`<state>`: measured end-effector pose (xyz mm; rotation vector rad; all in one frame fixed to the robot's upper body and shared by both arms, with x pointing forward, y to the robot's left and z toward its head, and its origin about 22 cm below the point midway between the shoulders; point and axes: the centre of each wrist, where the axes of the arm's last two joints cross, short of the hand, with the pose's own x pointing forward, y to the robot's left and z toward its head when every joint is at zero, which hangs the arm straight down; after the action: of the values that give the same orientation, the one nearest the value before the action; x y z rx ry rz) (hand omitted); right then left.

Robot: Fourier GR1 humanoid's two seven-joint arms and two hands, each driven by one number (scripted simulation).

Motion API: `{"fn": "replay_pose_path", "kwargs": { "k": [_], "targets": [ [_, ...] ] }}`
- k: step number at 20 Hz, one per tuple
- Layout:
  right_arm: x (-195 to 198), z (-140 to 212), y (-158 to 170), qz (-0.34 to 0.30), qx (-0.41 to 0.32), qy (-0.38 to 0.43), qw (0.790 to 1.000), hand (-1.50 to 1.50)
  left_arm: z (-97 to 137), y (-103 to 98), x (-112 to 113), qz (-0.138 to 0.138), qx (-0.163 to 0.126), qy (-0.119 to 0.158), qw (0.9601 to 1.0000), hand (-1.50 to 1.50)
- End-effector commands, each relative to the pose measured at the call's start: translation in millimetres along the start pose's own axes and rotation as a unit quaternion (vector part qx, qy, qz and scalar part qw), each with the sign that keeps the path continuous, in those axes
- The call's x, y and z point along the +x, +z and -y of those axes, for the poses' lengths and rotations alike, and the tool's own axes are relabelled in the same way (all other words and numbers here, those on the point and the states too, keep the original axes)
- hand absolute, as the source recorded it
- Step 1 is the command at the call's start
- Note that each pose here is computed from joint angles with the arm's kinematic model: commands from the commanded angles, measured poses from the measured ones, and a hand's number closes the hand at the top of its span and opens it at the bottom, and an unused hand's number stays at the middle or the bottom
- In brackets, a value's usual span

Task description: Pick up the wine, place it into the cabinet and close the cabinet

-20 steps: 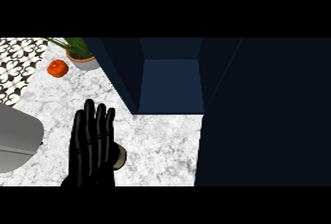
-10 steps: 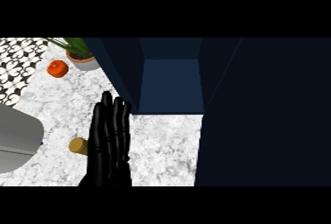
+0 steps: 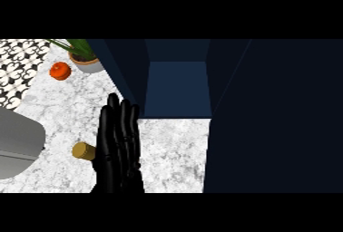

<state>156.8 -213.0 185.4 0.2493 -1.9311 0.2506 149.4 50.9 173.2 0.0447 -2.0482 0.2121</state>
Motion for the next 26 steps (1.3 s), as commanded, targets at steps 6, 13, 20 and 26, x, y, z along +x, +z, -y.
{"fn": "replay_pose_path", "kwargs": {
  "k": [6,13,20,26],
  "targets": [
    [19,-6,12,0.009,0.008,-0.001,1.000,-1.50,-11,-4,7,-0.042,0.071,0.029,0.9962,-1.50],
    [27,-10,10,0.018,0.001,-0.013,1.000,-1.50,-33,13,-1,-0.033,0.111,-0.008,0.9932,-1.50],
    [30,0,6,0.024,0.005,-0.009,1.000,-1.50,-72,6,-9,-0.034,0.164,-0.044,0.9849,-1.50],
    [34,-13,5,0.024,-0.002,-0.013,1.000,-1.50,-97,15,-27,-0.063,0.199,-0.065,0.9759,-1.50]
  ]
}}
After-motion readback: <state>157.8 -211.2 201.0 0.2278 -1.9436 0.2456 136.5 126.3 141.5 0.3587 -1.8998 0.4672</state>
